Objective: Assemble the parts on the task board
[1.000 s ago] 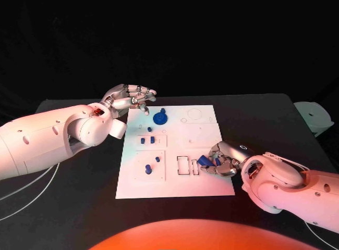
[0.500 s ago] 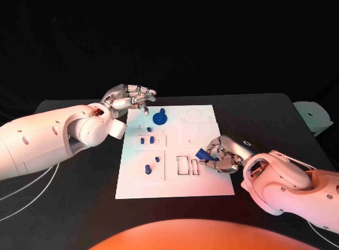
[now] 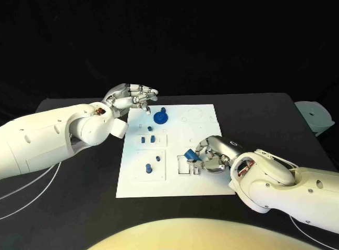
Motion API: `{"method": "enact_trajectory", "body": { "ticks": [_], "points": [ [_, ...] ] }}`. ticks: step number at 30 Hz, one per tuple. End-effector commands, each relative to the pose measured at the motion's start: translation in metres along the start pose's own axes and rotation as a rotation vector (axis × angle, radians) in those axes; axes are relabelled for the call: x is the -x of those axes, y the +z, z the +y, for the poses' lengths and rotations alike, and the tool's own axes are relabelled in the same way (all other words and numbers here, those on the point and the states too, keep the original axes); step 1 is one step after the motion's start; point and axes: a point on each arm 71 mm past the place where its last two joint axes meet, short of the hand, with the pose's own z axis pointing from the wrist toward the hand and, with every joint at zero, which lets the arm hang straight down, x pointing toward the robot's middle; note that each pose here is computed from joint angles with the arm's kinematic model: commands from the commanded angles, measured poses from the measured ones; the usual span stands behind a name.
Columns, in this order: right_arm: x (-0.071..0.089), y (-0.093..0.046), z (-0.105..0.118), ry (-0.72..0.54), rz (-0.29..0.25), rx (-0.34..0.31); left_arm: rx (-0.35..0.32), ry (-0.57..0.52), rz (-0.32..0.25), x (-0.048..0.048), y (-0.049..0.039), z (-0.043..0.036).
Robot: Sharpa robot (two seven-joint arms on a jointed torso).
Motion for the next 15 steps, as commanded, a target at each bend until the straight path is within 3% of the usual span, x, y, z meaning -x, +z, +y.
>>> {"method": "enact_trajectory", "body": {
  "ticks": [1,15],
  "points": [
    [-0.0073,0.0029,0.0004,-0.005,0.074,-0.003,-0.007,-0.012,0.021,-0.0032,0.0007,-0.001],
    [-0.0137,0.0102,0.0058,-0.017,0.102,-0.009,-0.007,-0.012,0.024,-0.0035,0.0006,-0.001]
  ]
}}
